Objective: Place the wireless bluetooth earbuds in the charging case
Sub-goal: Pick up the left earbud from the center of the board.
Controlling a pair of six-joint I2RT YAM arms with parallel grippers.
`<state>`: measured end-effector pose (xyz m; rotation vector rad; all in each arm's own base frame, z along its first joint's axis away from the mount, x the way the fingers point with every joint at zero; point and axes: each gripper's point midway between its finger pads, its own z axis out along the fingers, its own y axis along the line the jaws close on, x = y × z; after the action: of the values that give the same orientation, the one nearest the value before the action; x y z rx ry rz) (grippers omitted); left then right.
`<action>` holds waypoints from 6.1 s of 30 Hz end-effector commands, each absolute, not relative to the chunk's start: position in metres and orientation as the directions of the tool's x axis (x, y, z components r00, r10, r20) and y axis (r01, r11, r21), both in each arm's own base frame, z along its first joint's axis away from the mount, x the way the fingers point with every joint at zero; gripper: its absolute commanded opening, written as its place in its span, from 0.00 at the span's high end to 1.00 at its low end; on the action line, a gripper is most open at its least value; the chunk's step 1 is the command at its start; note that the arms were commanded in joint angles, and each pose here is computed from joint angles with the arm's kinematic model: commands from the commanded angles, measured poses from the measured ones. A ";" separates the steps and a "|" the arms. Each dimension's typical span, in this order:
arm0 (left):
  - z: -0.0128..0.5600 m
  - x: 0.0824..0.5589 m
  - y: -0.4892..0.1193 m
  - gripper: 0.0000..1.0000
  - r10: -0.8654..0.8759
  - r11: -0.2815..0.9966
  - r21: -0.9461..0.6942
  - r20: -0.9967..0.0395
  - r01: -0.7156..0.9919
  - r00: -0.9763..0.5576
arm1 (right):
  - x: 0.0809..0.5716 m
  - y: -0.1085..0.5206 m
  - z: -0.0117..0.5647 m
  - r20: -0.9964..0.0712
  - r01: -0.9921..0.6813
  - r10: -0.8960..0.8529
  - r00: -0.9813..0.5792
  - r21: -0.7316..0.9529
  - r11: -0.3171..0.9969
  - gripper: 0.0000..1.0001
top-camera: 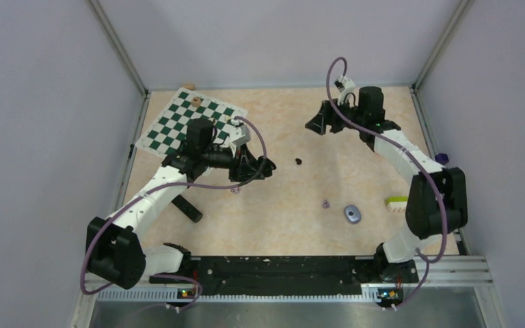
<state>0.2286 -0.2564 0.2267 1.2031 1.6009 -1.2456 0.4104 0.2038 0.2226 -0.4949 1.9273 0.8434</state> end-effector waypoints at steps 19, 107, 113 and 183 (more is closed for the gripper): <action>0.241 0.225 -0.257 1.00 0.204 0.054 -0.182 -0.960 0.982 -0.190 | 0.428 0.197 0.058 -0.482 -0.368 0.002 -0.876 0.672 0.643 0.56; 0.243 0.223 -0.255 1.00 0.206 0.054 -0.164 -0.963 0.985 -0.172 | 0.386 0.217 0.017 -0.367 -0.341 -0.104 -0.924 0.670 0.659 0.79; 0.245 0.223 -0.256 1.00 0.203 0.051 -0.162 -0.965 0.986 -0.169 | 0.390 0.213 0.022 -0.356 -0.314 -0.061 -0.932 0.716 0.623 0.80; 0.247 0.221 -0.255 1.00 0.204 0.047 -0.156 -0.966 0.987 -0.162 | 0.386 0.225 0.015 -0.367 -0.361 -0.132 -0.921 0.674 0.644 0.72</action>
<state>0.2251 -0.2541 0.2273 1.2297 1.5816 -1.2215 0.3836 0.2413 0.0281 -0.4174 2.5369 1.2592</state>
